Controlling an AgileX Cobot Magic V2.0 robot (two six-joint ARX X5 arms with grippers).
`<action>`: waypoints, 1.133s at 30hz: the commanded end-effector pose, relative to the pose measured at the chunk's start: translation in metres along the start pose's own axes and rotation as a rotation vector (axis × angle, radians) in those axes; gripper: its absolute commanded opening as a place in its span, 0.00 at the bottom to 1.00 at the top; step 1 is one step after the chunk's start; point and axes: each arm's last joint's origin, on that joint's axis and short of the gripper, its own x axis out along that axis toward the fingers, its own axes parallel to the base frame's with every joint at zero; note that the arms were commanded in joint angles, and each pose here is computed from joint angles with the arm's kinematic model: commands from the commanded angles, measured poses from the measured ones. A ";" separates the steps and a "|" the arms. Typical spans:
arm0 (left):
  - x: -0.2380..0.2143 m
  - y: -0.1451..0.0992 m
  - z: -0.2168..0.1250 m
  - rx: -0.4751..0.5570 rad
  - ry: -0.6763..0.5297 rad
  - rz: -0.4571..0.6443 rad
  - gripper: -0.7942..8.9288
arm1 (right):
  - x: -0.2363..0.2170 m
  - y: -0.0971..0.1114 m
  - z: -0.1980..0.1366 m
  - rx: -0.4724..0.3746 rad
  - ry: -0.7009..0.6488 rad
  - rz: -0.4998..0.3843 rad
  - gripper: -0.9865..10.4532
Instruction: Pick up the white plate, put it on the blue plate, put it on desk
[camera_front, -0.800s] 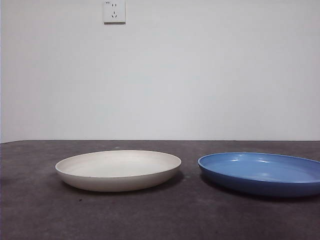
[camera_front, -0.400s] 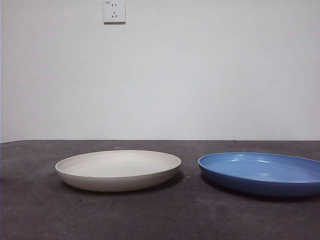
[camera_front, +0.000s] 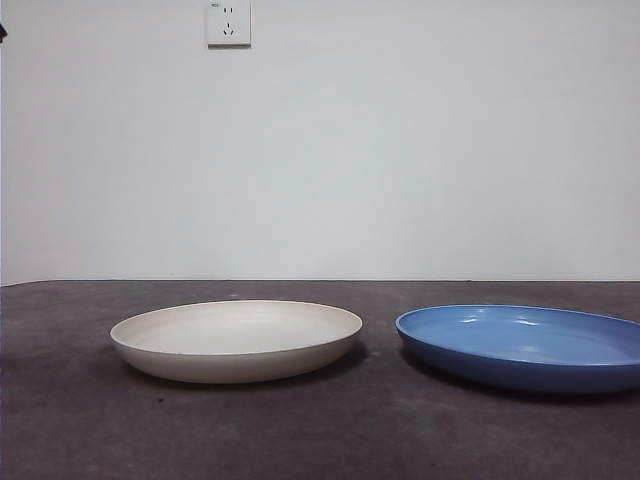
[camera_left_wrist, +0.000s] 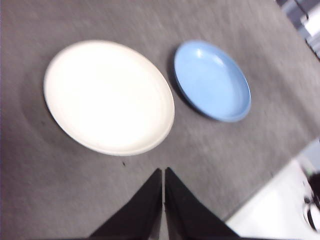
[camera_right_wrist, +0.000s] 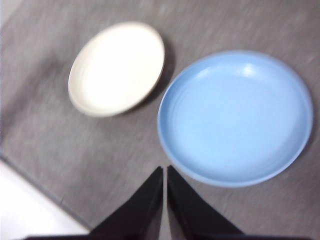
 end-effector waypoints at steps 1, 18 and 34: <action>-0.001 -0.004 0.004 0.062 0.003 -0.018 0.09 | 0.002 0.003 0.003 -0.039 0.021 0.023 0.09; 0.000 -0.005 0.004 0.059 0.005 -0.025 0.52 | 0.004 0.006 0.004 -0.028 0.031 0.033 0.48; 0.024 0.004 0.039 -0.023 -0.010 0.077 0.52 | 0.004 0.006 0.005 -0.030 0.024 0.033 0.48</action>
